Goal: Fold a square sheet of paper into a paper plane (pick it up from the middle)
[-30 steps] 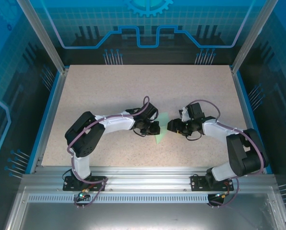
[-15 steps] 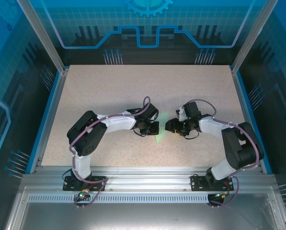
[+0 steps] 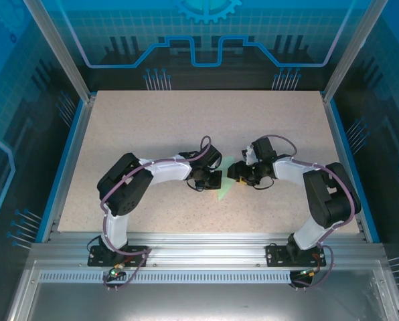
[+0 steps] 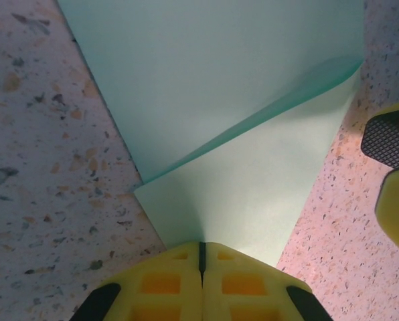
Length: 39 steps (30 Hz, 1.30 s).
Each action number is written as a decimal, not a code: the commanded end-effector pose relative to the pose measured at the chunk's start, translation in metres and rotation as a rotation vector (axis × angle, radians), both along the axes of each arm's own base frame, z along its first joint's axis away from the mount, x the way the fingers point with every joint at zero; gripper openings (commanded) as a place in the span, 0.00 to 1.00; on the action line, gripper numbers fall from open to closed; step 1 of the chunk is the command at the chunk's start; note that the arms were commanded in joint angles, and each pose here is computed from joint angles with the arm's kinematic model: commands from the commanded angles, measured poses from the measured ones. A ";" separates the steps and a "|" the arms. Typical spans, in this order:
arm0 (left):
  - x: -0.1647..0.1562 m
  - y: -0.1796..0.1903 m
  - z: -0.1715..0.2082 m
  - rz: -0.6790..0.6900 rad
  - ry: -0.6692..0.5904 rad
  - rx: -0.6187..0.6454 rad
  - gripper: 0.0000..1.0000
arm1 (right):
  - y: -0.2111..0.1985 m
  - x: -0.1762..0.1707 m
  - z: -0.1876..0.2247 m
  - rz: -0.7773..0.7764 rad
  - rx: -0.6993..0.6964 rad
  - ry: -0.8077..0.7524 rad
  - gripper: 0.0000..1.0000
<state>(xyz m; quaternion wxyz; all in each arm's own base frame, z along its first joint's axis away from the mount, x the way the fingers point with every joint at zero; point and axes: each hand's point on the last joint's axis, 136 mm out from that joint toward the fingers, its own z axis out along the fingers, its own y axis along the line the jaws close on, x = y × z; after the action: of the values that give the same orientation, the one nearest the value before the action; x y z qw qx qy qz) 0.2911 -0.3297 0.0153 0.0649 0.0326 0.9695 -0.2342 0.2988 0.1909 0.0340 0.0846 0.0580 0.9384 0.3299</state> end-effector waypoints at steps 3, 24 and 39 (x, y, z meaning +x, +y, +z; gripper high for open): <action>-0.003 0.017 -0.018 0.002 0.027 0.089 0.06 | 0.001 0.005 -0.002 -0.053 -0.005 0.016 0.55; 0.003 0.007 0.007 0.045 -0.054 -0.035 0.10 | -0.001 0.007 -0.002 -0.119 0.026 0.028 0.57; 0.004 0.005 0.010 0.061 -0.070 -0.080 0.13 | 0.012 0.013 0.008 -0.086 0.096 0.011 0.53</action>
<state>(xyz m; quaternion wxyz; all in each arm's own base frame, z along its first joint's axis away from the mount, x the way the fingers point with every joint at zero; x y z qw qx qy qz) 0.2891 -0.3255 0.0186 0.0981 0.0191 0.9593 -0.2641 0.3097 0.1939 0.0323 0.0880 0.1190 0.9259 0.3474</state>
